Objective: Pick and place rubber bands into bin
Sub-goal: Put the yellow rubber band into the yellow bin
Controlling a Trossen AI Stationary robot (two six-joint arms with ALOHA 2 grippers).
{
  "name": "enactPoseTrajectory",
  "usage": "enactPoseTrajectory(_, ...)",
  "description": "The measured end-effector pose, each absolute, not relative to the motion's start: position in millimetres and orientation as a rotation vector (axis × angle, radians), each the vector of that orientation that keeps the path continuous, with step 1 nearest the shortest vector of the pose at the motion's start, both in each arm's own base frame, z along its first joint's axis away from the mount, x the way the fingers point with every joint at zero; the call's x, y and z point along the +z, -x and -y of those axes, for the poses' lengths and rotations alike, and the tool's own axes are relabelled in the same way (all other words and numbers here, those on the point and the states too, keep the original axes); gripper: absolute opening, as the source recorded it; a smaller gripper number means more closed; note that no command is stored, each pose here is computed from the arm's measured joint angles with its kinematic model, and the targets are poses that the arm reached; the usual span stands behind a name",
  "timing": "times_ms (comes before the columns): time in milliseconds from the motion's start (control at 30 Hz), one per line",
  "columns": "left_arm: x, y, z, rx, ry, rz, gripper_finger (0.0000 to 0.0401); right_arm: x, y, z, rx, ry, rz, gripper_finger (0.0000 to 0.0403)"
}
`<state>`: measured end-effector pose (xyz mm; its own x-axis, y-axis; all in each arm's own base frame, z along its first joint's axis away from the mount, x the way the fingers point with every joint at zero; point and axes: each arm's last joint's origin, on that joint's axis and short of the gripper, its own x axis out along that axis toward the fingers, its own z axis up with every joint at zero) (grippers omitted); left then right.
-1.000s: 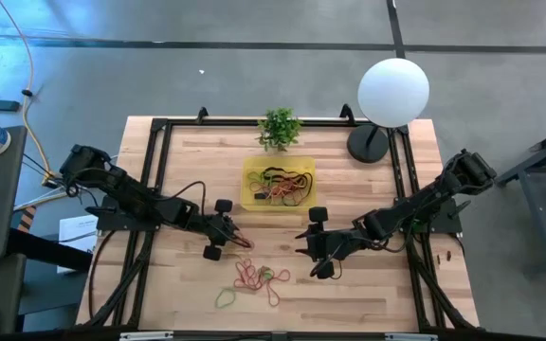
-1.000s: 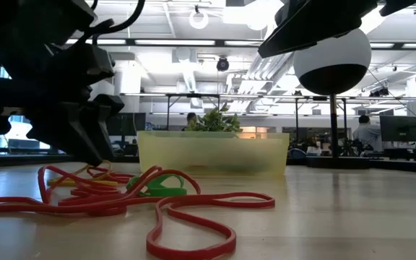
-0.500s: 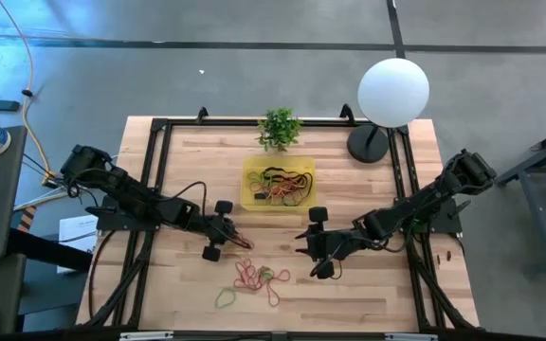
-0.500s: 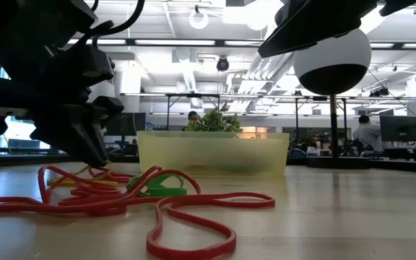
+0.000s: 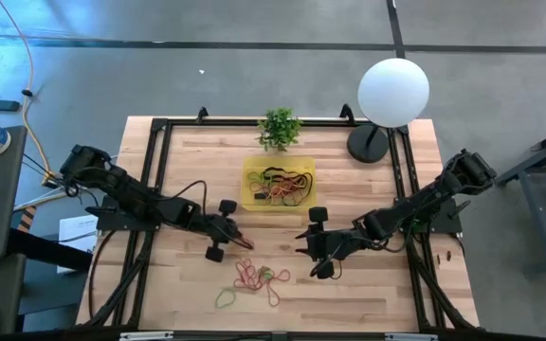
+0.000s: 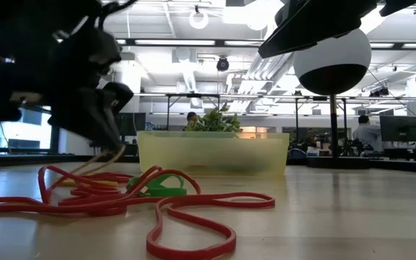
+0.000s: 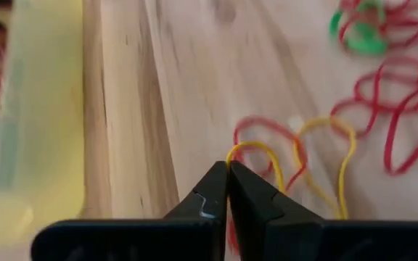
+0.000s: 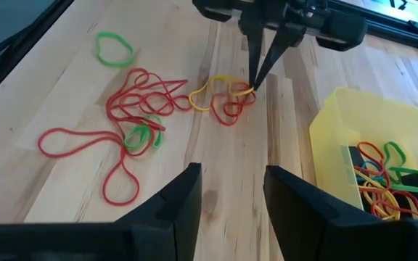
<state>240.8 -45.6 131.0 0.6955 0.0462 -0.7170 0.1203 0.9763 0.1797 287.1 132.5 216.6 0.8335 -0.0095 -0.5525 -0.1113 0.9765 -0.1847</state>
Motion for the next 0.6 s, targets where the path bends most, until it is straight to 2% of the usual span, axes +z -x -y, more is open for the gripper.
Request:
enactPoseTrajectory(233,161.6,-265.1,51.2,-0.097,-0.313,-0.694,0.0001,213.7,-285.2,-131.5,0.041,0.192,-0.618,0.0139)
enactPoseTrajectory(433,202.4,-289.0,55.9,-0.135,-0.456,-0.612,0.0001,211.5,-283.6,-131.0,0.037,0.17,-0.647,0.0139)
enactPoseTrajectory(600,241.3,-303.1,53.6,-0.083,-0.606,-0.635,0.0,210.0,-280.8,-134.3,0.05,0.149,-0.667,0.0139)
